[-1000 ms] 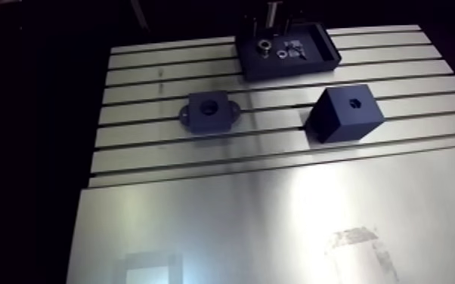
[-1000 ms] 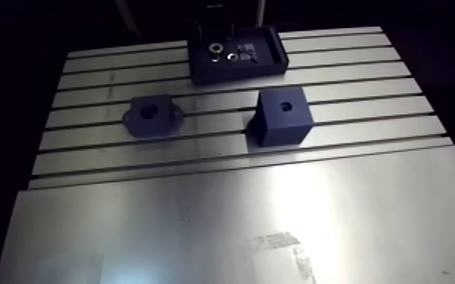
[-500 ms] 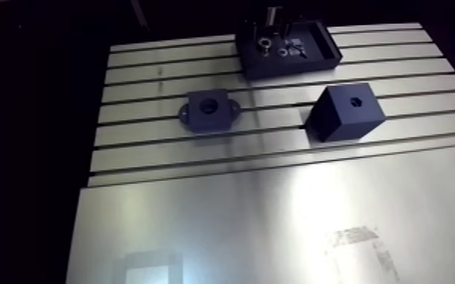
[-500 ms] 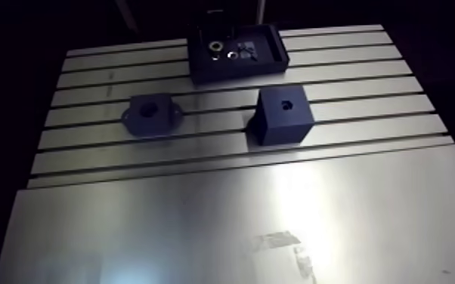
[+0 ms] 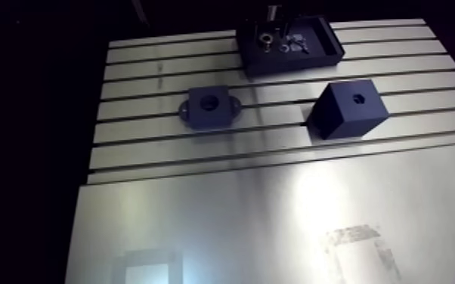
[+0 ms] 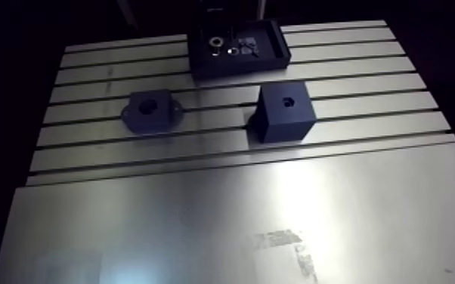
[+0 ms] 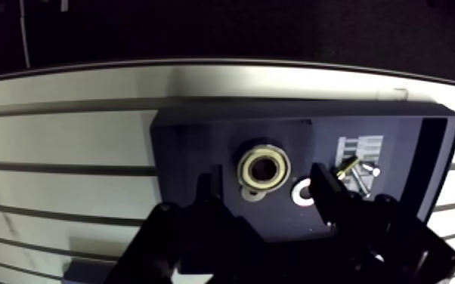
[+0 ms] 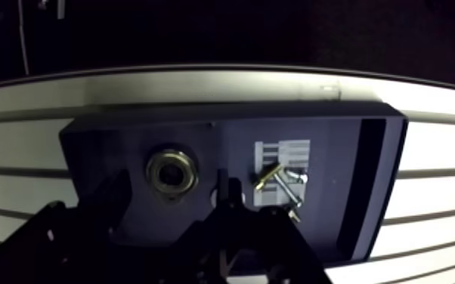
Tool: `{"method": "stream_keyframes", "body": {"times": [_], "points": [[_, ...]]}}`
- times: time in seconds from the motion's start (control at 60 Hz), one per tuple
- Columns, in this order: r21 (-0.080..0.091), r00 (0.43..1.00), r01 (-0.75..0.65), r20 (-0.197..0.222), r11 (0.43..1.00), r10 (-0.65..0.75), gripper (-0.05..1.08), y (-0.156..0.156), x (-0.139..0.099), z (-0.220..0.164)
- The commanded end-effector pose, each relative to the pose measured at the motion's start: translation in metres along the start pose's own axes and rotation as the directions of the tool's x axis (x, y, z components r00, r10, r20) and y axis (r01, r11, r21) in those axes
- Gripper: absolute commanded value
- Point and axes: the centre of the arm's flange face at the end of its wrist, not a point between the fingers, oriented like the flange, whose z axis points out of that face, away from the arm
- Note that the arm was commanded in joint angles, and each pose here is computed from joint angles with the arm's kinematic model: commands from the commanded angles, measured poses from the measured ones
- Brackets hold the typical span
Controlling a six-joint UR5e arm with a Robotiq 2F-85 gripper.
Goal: Pick up the bearing and press it into the housing until flush.
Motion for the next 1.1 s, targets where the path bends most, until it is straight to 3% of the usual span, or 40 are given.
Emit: {"method": "stream_keyframes", "body": {"times": [0.017,0.567,1.1], "points": [[0.000,1.000,0.001,0.002,1.000,-0.001,0.38,-0.0005,0.0002,0.0012],[0.000,1.000,0.003,0.011,1.000,-0.003,0.50,-0.0014,0.0010,0.0085],[-0.001,1.000,0.007,0.009,1.000,-0.007,0.51,-0.0045,0.0013,0.0078]]}}
